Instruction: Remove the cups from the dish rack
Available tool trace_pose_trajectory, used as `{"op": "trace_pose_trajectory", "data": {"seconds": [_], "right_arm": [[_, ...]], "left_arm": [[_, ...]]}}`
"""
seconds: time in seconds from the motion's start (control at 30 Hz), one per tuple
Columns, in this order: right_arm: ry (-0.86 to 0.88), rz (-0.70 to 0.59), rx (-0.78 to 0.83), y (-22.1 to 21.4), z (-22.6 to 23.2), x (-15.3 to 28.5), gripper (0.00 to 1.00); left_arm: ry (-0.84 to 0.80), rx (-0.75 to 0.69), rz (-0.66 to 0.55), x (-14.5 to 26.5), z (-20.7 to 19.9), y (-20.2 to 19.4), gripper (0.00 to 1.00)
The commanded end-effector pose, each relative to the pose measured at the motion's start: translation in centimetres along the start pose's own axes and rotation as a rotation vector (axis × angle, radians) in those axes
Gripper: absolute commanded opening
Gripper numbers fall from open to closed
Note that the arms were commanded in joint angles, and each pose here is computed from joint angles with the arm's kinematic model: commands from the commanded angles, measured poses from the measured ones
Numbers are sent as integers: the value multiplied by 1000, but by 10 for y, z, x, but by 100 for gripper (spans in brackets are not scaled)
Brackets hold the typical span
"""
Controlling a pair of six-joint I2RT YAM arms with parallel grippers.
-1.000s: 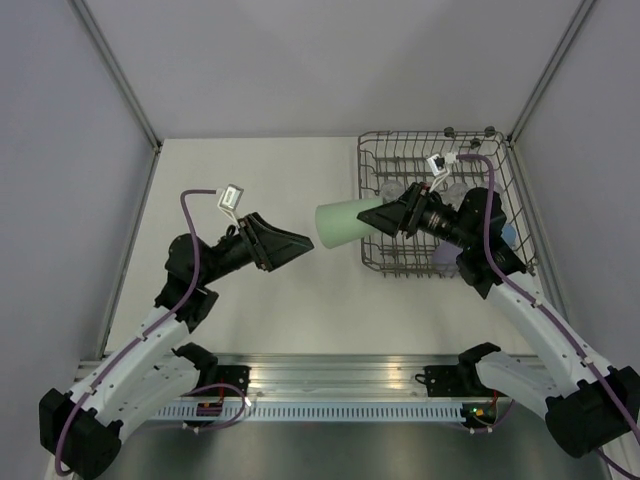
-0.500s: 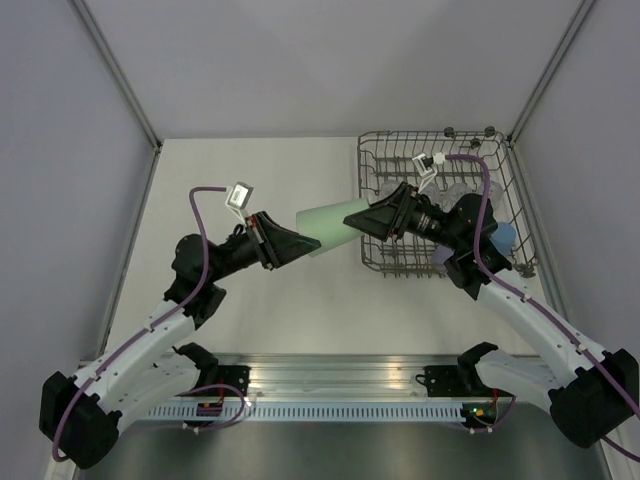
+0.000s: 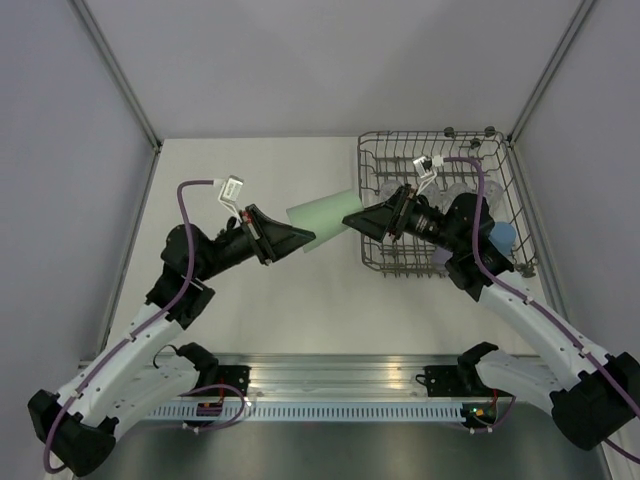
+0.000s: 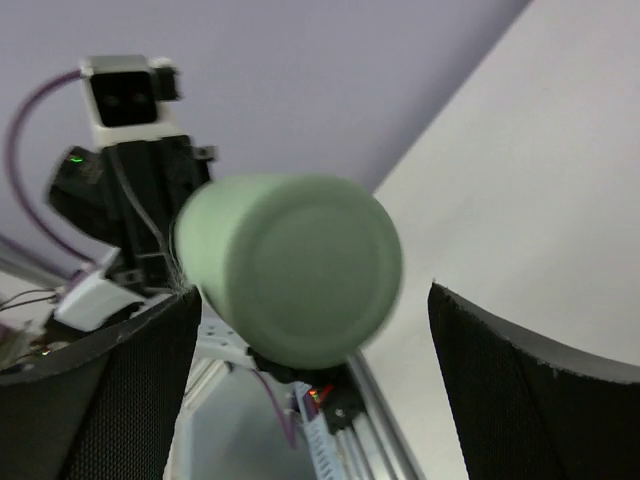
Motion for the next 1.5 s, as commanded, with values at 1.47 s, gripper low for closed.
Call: {"op": "trace_pose_trajectory", "data": {"seconds": [1.47], "right_arm": [[-825,67,514,23,-13,129,98]], "left_arm": [[1378,-83,821,59,296,133,4]]}}
Point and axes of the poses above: each gripper's point midway between its finger pads, its own x axis back along the fingers, its own z axis along the line the jaws close on, y = z × x, the point moved 5 cm from there along x, back along the fingers
